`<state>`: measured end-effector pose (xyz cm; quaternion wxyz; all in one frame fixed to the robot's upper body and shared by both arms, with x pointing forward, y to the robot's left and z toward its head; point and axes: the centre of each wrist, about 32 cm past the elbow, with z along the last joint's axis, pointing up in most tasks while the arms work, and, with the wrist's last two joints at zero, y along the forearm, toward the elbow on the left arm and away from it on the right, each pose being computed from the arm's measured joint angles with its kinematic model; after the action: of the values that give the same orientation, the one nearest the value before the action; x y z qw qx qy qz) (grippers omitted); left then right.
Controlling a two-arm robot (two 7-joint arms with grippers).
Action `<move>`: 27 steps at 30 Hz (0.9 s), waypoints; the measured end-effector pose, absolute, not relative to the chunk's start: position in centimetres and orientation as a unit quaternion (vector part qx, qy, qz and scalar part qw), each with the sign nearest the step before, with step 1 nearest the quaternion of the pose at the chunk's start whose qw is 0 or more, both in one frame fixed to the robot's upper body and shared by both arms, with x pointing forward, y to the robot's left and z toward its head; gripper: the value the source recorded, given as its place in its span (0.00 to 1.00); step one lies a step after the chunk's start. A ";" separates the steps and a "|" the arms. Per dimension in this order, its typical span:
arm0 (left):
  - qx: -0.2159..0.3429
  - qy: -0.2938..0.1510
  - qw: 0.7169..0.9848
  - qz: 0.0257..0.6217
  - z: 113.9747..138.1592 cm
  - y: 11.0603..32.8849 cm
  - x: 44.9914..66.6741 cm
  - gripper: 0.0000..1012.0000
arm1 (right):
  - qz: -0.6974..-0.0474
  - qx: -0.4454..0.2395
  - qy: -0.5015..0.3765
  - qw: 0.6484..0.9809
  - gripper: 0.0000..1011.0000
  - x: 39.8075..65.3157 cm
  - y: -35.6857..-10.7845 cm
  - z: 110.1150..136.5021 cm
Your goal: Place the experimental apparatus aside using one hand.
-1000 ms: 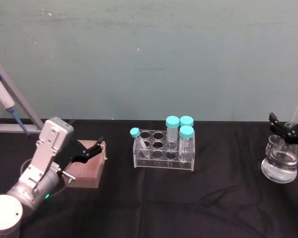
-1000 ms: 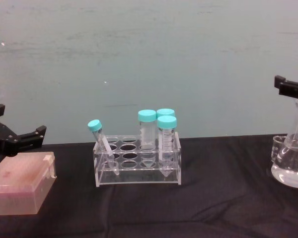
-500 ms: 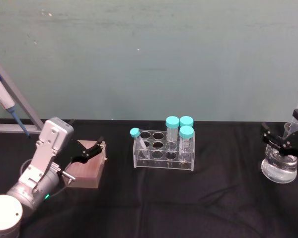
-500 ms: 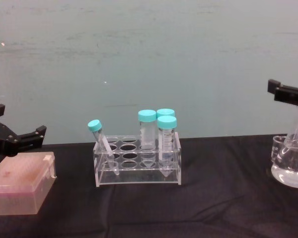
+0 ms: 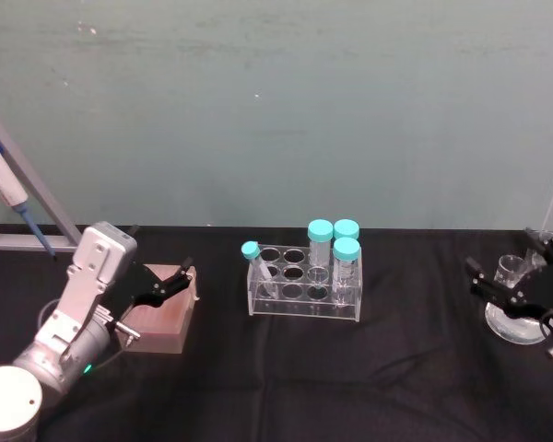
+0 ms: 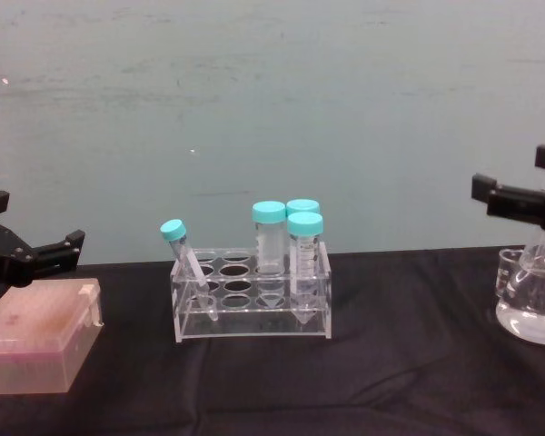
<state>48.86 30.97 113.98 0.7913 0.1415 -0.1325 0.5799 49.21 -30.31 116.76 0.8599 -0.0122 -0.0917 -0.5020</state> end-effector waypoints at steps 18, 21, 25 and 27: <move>0.141 -0.132 0.791 0.580 114.0 31.0 48.9 0.99 | -0.491 -0.049 -0.028 0.870 0.99 47.7 -31.0 115.7; 0.141 -0.132 0.791 0.580 114.0 31.0 48.9 0.99 | -0.493 -0.052 -0.021 0.868 0.99 47.5 -31.1 115.5; 0.141 -0.132 0.791 0.580 114.0 31.0 48.9 0.99 | -0.495 -0.056 -0.016 0.867 0.99 47.3 -31.1 115.4; 0.141 -0.132 0.791 0.580 114.0 31.0 48.9 0.99 | -0.495 -0.056 -0.016 0.867 0.99 47.3 -31.1 115.4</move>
<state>48.86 30.97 113.98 0.7913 0.1415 -0.1325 0.5799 47.34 -31.06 115.45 0.8670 -0.0557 -0.0160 -0.4950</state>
